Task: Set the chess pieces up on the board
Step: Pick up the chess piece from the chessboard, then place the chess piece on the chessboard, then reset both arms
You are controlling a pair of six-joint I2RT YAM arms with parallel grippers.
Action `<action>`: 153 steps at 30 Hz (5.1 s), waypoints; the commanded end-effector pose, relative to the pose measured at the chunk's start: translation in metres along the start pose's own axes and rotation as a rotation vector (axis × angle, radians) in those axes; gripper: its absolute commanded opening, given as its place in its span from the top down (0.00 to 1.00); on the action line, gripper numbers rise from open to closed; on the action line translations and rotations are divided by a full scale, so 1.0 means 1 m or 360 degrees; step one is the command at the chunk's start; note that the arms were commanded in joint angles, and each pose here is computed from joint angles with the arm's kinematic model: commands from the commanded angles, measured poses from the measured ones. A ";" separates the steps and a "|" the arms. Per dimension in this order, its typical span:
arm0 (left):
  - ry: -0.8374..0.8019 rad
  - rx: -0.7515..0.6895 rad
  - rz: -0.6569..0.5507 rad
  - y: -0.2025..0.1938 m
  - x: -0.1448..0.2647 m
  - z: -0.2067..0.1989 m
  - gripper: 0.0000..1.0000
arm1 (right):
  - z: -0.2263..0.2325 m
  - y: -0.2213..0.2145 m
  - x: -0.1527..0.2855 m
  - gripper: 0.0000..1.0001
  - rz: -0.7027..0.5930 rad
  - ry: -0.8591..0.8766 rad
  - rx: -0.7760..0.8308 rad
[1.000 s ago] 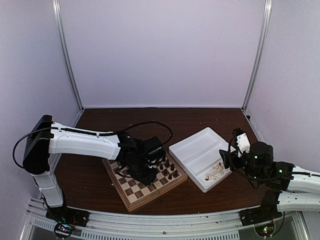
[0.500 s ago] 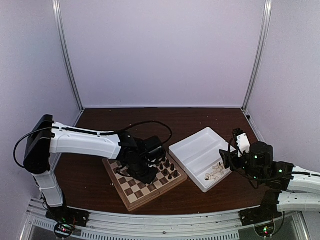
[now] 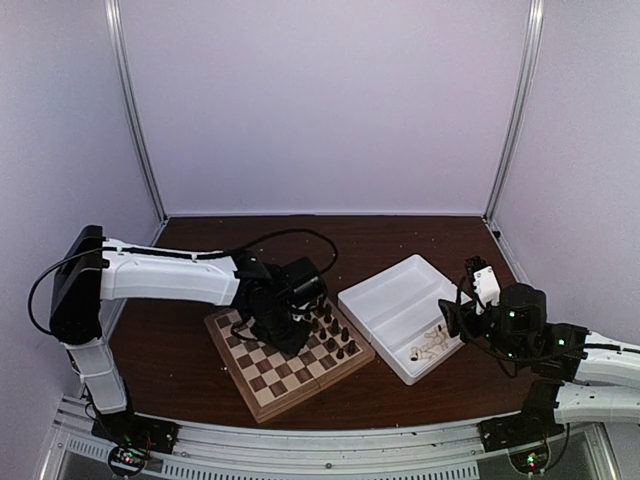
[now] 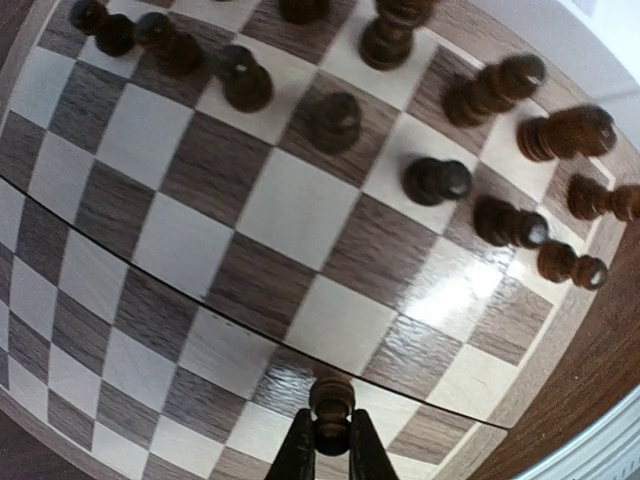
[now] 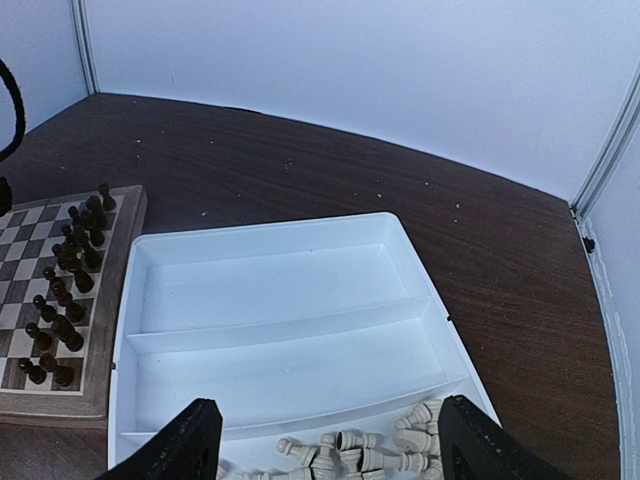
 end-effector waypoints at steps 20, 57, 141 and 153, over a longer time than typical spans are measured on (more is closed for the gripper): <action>0.0043 0.0168 -0.0267 0.114 0.026 0.105 0.97 | -0.002 0.002 0.000 0.22 -0.0024 -0.0021 -0.0018; 0.0002 0.0166 -0.0180 0.139 -0.016 0.107 0.97 | -0.002 0.001 0.000 0.22 -0.0024 -0.0021 -0.0017; 0.0016 0.0192 -0.0334 0.148 0.035 0.119 0.60 | -0.002 0.002 0.000 0.21 -0.0028 -0.0024 -0.0022; 0.0334 0.0297 -0.0872 0.069 0.168 0.162 0.03 | -0.018 0.032 0.002 0.22 0.0008 -0.0192 -0.0066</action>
Point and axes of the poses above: each gripper's point midway between its finger pads, its own x axis back along the fingers, its own z axis along the line the jaws close on, y = z × x, the point moved 6 cm from there along x, back along the fingers, and after that the axes turned 1 degree about -x, right-handed, at the moved point
